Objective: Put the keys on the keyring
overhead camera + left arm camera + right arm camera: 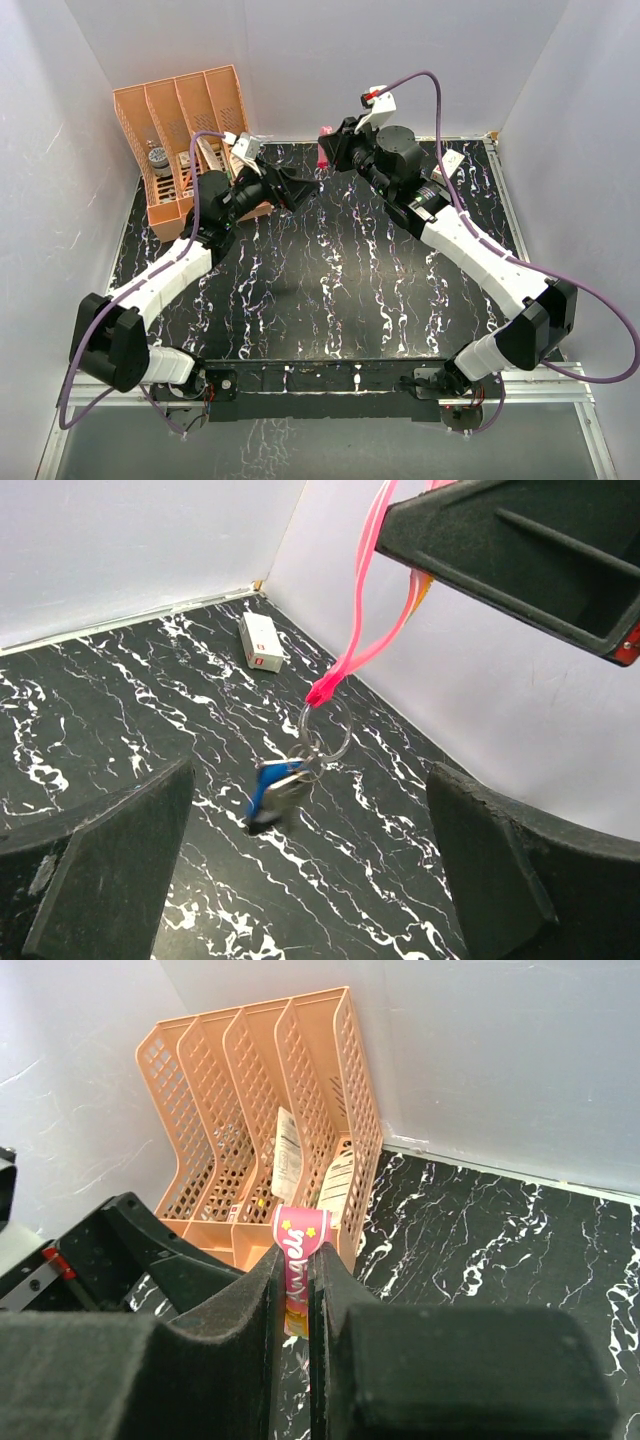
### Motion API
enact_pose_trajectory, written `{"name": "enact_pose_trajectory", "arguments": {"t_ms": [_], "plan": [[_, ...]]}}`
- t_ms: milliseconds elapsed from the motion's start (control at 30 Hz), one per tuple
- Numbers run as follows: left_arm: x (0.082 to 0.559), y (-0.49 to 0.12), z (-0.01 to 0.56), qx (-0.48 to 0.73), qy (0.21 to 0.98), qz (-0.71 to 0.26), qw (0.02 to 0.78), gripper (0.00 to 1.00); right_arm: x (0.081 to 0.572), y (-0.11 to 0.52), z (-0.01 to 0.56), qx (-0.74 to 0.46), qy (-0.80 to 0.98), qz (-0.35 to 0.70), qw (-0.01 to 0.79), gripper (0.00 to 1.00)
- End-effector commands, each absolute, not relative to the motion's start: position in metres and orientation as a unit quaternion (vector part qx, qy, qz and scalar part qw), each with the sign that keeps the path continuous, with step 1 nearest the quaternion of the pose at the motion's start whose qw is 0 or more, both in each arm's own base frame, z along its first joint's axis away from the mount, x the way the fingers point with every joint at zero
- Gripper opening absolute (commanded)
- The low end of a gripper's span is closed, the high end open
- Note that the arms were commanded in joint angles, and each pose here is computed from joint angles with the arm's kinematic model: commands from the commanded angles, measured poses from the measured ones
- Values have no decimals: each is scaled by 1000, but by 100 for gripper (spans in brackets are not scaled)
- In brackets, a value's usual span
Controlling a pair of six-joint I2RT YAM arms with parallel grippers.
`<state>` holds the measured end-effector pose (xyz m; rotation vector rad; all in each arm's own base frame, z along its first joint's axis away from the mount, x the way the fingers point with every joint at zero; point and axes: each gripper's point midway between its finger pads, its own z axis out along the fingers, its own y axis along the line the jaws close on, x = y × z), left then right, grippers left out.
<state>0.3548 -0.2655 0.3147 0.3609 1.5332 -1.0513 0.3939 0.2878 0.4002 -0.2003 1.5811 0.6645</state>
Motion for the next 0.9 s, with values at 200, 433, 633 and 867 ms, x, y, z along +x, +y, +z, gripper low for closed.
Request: {"name": "enact_pose_trajectory", "arguments": {"t_ms": [200, 433, 633, 867], "plan": [[365, -271, 328, 167, 619, -462, 613, 92, 372, 284, 449, -84, 639, 351, 679, 7], [371, -276, 329, 169, 609, -472, 614, 82, 364, 282, 451, -85, 634, 361, 679, 7], [372, -280, 332, 171, 597, -485, 616, 72, 358, 280, 452, -86, 632, 365, 678, 6], [371, -283, 338, 173, 581, -498, 620, 46, 356, 277, 450, -82, 634, 364, 678, 6]]}}
